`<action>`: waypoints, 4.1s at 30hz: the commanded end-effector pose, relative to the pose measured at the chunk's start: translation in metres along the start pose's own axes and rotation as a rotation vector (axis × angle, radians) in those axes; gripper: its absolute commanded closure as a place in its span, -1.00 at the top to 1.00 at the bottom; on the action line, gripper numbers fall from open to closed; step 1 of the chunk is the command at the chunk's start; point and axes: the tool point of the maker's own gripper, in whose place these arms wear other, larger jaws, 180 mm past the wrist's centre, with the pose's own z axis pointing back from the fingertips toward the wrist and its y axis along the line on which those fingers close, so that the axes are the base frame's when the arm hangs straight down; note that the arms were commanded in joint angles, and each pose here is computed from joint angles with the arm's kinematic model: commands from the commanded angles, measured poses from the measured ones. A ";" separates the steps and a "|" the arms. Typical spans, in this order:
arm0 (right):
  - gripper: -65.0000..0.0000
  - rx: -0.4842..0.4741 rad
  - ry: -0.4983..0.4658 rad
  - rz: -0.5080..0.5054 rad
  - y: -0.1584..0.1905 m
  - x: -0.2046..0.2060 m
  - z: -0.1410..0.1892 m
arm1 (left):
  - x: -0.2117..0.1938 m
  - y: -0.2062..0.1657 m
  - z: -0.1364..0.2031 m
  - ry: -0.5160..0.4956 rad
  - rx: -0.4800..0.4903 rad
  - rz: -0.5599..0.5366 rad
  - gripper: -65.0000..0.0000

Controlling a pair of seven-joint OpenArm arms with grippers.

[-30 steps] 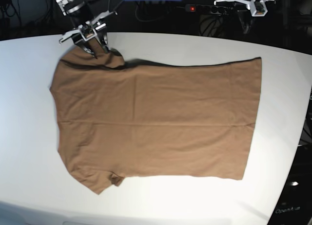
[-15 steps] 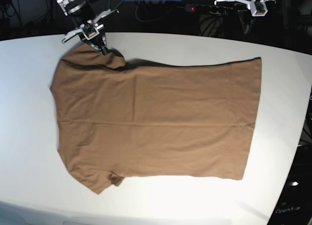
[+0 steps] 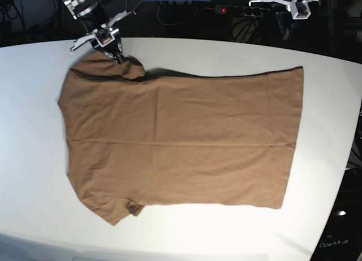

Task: Fold the T-shirt properly
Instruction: 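Lower the left gripper onto the other shoulder corner and pinch it, then lift both shoulder corners with both grippers, raising the collar edge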

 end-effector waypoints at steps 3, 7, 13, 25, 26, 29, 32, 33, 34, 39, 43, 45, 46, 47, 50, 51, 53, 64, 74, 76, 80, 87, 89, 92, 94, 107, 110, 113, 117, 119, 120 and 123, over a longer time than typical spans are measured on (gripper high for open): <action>-0.99 0.054 0.355 0.065 0.010 -0.073 0.025 | 0.023 -0.001 0.001 -0.067 -0.009 -0.007 -0.96; -0.99 0.054 0.353 0.065 0.010 -0.073 0.025 | 0.040 0.011 -0.003 -0.085 0.020 -0.023 -0.88; -0.99 0.054 0.355 0.065 0.010 -0.073 0.025 | 0.047 0.042 -0.024 -0.017 0.105 -0.049 -0.05; -0.99 0.050 0.356 0.066 0.008 -0.073 0.025 | 0.041 0.057 -0.087 0.169 0.000 -0.066 -0.06; -0.99 0.050 0.356 0.066 0.008 -0.073 0.025 | 0.040 0.056 -0.090 0.179 -0.013 -0.061 -0.06; -0.99 0.048 0.359 0.065 0.007 -0.074 0.026 | 0.041 0.057 -0.096 0.193 -0.034 -0.043 -0.06; -0.99 0.048 0.359 0.065 0.007 -0.074 0.026 | 0.041 0.060 -0.098 0.220 -0.045 -0.049 -0.06; -0.99 0.048 0.359 0.065 0.007 -0.074 0.026 | 0.039 0.061 -0.099 0.234 -0.046 -0.052 -0.06; -0.99 0.048 0.359 0.065 0.007 -0.074 0.026 | 0.039 0.064 -0.099 0.245 -0.039 -0.054 -0.06; -0.99 0.048 0.359 0.065 0.007 -0.074 0.026 | 0.025 0.068 -0.106 0.285 -0.033 -0.029 -0.06; -0.99 0.048 0.359 0.065 0.007 -0.074 0.026 | 0.009 0.069 -0.109 0.324 -0.032 -0.001 -0.06; -0.99 0.048 0.359 0.065 0.007 -0.074 0.026 | 0.005 0.070 -0.112 0.332 -0.027 -0.008 -0.06; -0.99 0.046 0.359 0.066 0.007 -0.074 0.026 | 0.007 0.069 -0.114 0.330 -0.024 -0.019 -0.06; -0.99 0.046 0.359 0.066 0.007 -0.074 0.026 | 0.007 0.069 -0.115 0.332 -0.021 -0.028 -0.06; -0.99 0.046 0.359 0.066 0.007 -0.074 0.026 | 0.007 0.067 -0.117 0.336 -0.022 -0.040 -0.06; -0.99 0.046 0.358 0.066 0.006 -0.074 0.025 | 0.008 0.067 -0.117 0.334 -0.022 -0.040 -0.06; -0.99 0.046 0.361 0.066 0.006 -0.074 0.026 | 0.004 0.062 -0.116 0.339 -0.024 -0.025 -0.06; -0.99 0.049 0.356 0.065 0.008 -0.073 0.024 | 0.001 0.049 -0.117 0.344 -0.051 -0.018 -0.06; -0.99 0.049 0.357 0.066 0.007 -0.073 0.024 | -0.001 0.031 -0.120 0.348 -0.097 -0.020 -0.07; -0.99 0.049 0.357 0.066 0.007 -0.073 0.024 | -0.001 0.032 -0.120 0.347 -0.094 -0.019 -0.18; -0.99 0.049 0.357 0.066 0.007 -0.073 0.024 | 0.000 0.033 -0.120 0.345 -0.092 -0.017 -0.88; -0.99 0.050 0.356 0.066 0.008 -0.073 0.024 | 0.001 0.034 -0.120 0.339 -0.090 -0.018 -0.89; -0.99 0.050 0.356 0.066 0.008 -0.073 0.024 | 0.003 0.034 -0.119 0.336 -0.089 -0.021 -0.89; -0.99 0.050 0.354 0.070 0.007 -0.072 0.024 | 0.006 0.034 -0.119 0.328 -0.089 -0.027 -0.89; -0.99 0.049 0.352 0.084 0.001 -0.073 0.025 | 0.012 0.033 -0.119 0.313 -0.086 -0.026 -0.89; -0.99 0.019 0.258 0.149 -0.019 -0.034 0.019 | 0.031 0.052 -0.112 0.257 -0.011 -0.004 -0.89; -0.99 0.014 0.238 0.162 -0.022 -0.026 0.017 | 0.031 0.052 -0.112 0.257 -0.011 -0.002 -0.89; -0.99 0.015 0.232 0.185 -0.028 -0.023 0.018 | 0.031 0.052 -0.112 0.257 -0.011 -0.002 -0.89; -0.99 0.015 0.218 0.215 -0.031 -0.017 0.015 | 0.031 0.052 -0.112 0.255 -0.011 -0.002 -0.89; -0.99 0.016 0.209 0.263 -0.033 -0.011 0.011 | 0.032 0.052 -0.113 0.252 -0.011 -0.002 -0.89; -0.99 0.017 0.210 0.288 -0.034 -0.010 0.009 | 0.034 0.051 -0.114 0.249 -0.011 -0.001 -0.89; -0.99 0.022 0.213 0.317 -0.027 -0.009 0.005 | 0.034 0.050 -0.115 0.247 -0.013 0.000 -0.89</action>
